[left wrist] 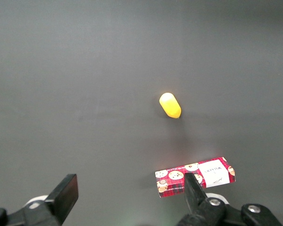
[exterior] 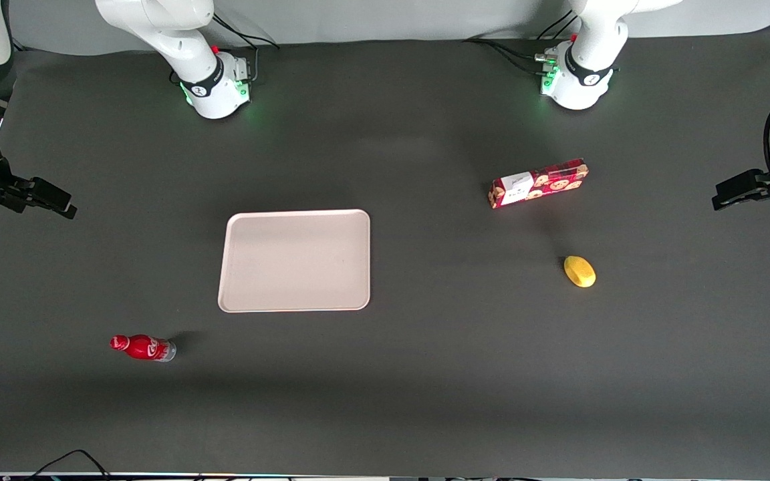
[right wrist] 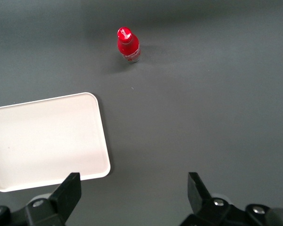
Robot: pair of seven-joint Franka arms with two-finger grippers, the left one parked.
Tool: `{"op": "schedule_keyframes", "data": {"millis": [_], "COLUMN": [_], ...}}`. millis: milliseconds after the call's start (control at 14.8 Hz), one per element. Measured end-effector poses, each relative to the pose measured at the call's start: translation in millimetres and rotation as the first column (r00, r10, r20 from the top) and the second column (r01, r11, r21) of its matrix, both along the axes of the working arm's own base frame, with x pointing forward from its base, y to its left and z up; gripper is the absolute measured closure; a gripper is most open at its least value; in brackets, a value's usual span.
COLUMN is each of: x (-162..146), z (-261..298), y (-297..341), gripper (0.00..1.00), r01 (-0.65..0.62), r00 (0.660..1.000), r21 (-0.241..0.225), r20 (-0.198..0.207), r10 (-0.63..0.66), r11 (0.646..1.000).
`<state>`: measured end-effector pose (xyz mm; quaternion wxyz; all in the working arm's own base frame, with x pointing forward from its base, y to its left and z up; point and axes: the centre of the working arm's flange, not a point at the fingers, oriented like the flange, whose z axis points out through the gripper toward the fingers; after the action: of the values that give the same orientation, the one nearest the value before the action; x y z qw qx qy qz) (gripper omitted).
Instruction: Place coke bottle on tray
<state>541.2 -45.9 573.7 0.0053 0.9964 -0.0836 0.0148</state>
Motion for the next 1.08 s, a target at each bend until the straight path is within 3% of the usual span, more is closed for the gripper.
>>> {"op": "schedule_keyframes", "data": {"millis": [270, 676, 1081], "x": [-4.0, -2.5, -1.7], "z": [-1.8, -5.3, -3.5], "y": [-0.1, -4.1, -4.4], "gripper": [0.00, 0.00, 0.00], "r01": [0.001, 0.009, 0.008], "r00": [0.999, 0.998, 0.999], "r21": [0.003, 0.004, 0.002], "r20": [-0.037, -0.058, -0.054], "r10": [-0.001, -0.008, -0.008], "r11": [1.000, 1.000, 1.000]}}
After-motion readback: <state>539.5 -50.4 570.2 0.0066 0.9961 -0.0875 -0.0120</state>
